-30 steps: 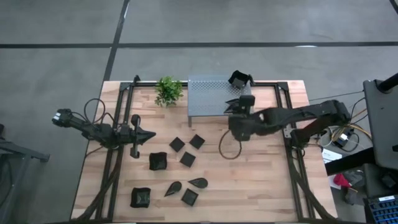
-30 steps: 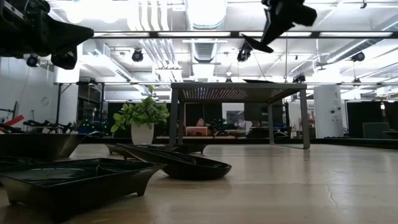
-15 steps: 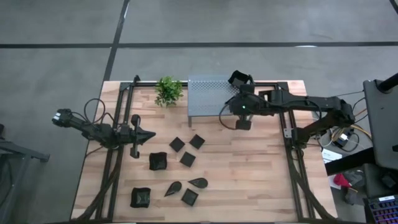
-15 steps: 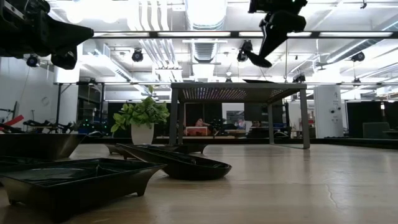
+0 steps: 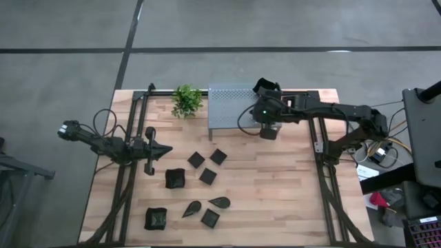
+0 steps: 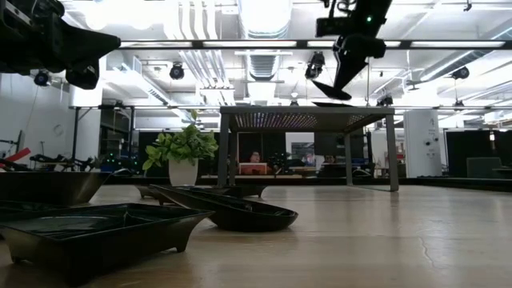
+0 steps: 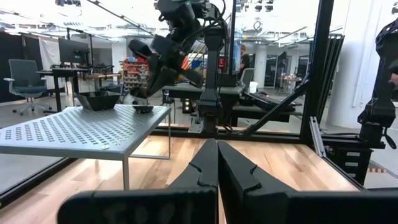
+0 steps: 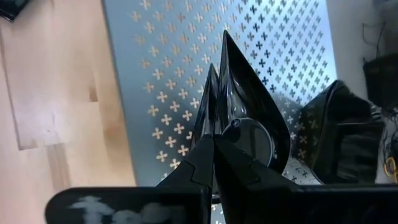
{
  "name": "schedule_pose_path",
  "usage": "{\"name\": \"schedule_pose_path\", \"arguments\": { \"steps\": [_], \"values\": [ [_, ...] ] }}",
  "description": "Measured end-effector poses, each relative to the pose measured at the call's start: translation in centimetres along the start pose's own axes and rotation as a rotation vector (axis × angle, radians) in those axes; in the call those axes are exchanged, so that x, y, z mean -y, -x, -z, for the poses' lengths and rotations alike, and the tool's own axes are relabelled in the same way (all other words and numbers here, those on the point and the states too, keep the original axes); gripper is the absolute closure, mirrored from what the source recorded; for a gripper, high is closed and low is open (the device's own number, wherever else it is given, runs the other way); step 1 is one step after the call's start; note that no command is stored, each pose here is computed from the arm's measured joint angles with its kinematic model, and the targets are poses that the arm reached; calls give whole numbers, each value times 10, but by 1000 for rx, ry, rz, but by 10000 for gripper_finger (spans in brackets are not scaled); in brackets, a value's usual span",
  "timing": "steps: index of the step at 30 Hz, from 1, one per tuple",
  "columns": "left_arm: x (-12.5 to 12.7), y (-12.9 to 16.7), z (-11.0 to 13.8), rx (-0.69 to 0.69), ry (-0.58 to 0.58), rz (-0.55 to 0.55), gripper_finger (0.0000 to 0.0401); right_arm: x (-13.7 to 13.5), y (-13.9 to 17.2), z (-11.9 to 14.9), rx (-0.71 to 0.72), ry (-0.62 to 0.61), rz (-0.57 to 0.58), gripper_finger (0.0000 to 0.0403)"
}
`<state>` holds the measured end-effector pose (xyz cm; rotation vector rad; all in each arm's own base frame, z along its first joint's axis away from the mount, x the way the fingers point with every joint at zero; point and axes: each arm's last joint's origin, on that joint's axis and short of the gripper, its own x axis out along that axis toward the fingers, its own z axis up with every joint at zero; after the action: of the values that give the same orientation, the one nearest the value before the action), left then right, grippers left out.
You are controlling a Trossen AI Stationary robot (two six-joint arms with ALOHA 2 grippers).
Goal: Pick & Place Mini shaped plates
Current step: Stack the drop shaped plate on top of the other drop shaped plate on the shelf
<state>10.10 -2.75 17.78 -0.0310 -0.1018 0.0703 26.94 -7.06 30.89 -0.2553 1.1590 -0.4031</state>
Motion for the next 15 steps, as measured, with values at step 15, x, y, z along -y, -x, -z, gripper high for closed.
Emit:
{"name": "schedule_pose_path", "arguments": {
  "steps": [15],
  "values": [
    [0,0,0,0,0,-1,401,1,-10,2,-54,-64,-48,394]
  ]
}}
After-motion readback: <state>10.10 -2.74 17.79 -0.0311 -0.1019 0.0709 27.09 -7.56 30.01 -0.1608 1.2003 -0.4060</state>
